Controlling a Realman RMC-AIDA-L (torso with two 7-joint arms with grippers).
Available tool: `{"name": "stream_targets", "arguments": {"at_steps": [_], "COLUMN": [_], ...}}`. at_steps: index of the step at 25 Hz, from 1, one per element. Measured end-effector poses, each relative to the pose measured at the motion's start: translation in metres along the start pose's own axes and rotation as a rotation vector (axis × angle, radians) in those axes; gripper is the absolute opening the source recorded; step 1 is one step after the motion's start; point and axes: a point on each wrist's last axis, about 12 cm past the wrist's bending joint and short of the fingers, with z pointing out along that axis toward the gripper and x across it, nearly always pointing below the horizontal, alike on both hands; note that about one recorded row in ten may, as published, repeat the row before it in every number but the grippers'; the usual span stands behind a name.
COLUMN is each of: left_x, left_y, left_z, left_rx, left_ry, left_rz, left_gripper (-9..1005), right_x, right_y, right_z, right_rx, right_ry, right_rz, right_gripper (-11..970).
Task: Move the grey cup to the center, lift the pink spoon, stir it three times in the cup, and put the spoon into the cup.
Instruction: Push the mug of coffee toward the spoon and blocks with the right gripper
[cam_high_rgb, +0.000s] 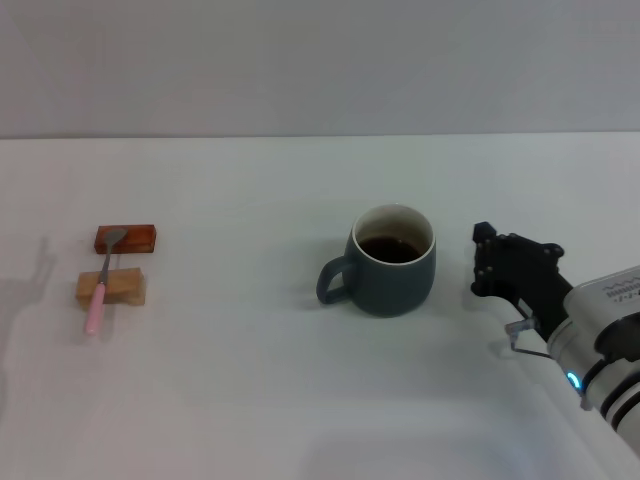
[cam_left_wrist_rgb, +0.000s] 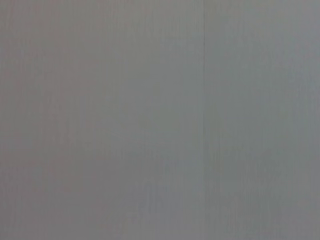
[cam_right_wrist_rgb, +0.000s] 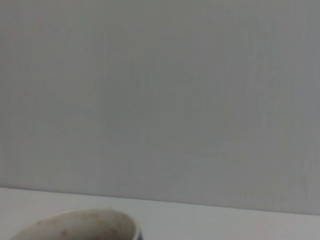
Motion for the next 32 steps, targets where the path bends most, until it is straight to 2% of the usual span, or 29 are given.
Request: {"name": "stream_targets", "arguments": {"at_steps": [16,32], "left_x": [0.002,0.003], "left_y": [0.001,0.002], "left_z": [-0.003,-0.004], "left_rx": [-0.002,-0.003], "left_ry": [0.011,0.015], "left_rz": [-0.019,-0.018], "left_gripper": [832,831], "right_x": [0.001,-0.004], "right_y": [0.002,0.014], "right_z": [0.003,0.014], "right_rx": [-0.002,-0.052], "right_ry": [0.023,0.047], "right_rz": [0.04,0.032], "right_gripper": [-1,-1]}}
